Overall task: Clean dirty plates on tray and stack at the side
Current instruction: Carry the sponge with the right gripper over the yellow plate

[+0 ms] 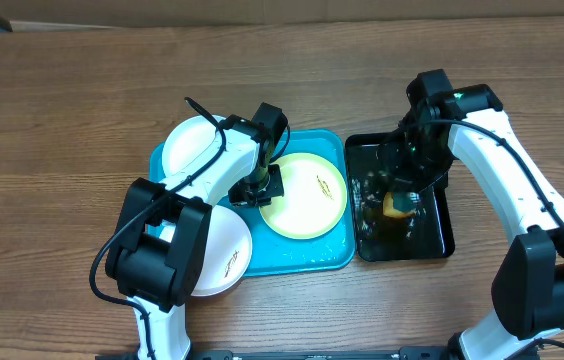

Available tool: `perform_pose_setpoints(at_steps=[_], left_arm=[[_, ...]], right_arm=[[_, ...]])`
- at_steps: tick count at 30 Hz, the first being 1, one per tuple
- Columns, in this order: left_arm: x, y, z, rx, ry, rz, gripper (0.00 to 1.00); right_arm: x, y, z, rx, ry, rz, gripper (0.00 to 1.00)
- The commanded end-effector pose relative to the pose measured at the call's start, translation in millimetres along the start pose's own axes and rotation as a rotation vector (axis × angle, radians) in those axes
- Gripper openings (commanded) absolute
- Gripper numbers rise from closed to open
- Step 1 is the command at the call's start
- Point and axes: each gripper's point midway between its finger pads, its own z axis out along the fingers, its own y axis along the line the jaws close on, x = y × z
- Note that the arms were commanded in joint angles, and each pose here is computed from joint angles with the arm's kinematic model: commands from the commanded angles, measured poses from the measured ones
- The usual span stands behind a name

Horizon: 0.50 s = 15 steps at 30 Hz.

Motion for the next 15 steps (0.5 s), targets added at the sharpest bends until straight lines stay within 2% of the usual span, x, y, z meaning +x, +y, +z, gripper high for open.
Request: perform_pose_setpoints(at_steps=[1,6,15], left_arm=[[3.3,6.5,13.5,-0.043,0.014,0.001,0.04],[3.3,6.4,13.5,-0.043,0.014,0.001,0.04],[4.0,6.8,13.5,-0.044,0.017,0.001,0.04]], right_arm=[[3.1,4.0,-7.3,-0.013,-0.004,-0.018,0.04],[1.8,8.1,-7.4,-0.035,-0.009,-0.058,0.04],[-25.0,13.9,-9.1,-0.047,-0.12,-0.089,0.04]])
